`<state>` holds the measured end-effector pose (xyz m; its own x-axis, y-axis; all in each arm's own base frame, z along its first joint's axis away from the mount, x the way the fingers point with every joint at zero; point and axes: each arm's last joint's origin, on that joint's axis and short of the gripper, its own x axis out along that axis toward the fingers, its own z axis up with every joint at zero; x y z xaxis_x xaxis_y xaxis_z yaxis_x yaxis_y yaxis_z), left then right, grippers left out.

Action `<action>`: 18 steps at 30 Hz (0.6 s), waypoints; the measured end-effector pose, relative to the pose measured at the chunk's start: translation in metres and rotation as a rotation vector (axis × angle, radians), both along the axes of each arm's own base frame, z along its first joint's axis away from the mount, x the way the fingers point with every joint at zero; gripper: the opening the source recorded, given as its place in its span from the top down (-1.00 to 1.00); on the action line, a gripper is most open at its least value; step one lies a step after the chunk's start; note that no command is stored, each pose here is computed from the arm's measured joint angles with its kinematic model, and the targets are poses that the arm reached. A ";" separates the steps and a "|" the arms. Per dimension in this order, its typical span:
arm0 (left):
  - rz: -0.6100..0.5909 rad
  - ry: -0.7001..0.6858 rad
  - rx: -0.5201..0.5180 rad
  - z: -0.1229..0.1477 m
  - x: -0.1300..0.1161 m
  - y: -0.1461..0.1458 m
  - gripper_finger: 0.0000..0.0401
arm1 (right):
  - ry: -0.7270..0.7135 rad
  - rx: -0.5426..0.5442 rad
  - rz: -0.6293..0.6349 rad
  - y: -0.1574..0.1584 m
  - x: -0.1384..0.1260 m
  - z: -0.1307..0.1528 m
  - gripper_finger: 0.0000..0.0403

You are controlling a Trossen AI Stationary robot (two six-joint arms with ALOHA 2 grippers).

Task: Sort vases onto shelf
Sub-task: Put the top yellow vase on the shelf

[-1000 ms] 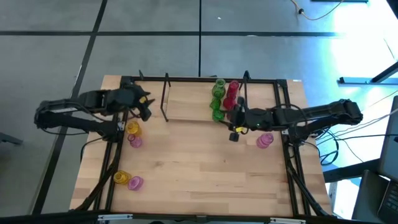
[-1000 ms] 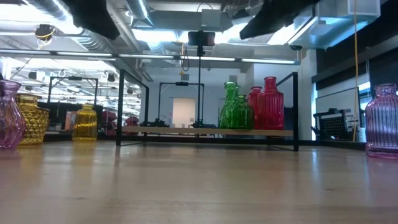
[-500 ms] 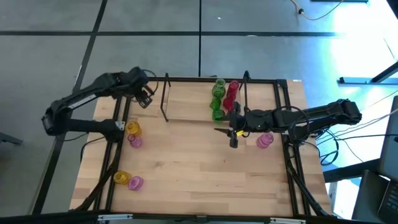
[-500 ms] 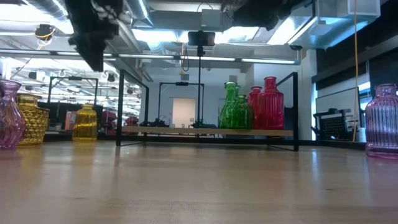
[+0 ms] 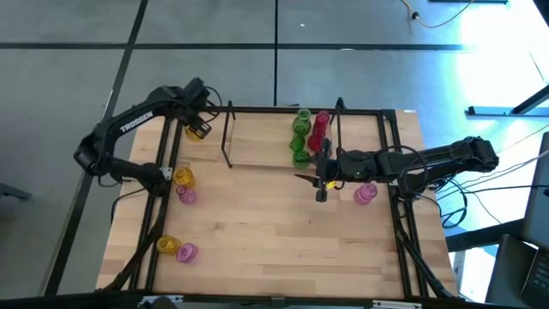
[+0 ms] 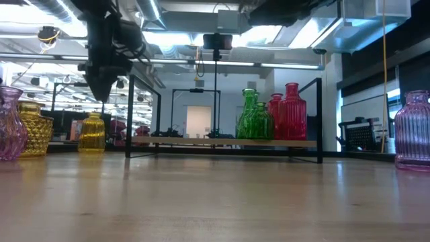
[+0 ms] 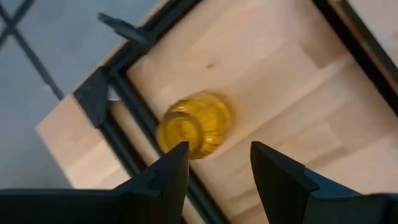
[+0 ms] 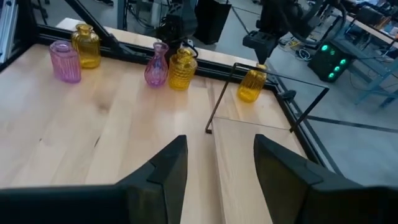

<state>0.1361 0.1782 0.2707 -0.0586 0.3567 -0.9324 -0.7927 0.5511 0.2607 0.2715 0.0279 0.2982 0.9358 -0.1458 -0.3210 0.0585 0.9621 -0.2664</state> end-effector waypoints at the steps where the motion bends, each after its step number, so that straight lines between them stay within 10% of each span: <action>1: -0.004 -0.004 -0.010 -0.001 0.001 0.001 0.18 | -0.003 0.000 -0.001 0.000 0.000 0.000 0.18; 18: 0.068 0.006 -0.061 -0.018 -0.008 0.025 0.18 | -0.010 -0.001 -0.006 0.000 0.000 0.001 0.18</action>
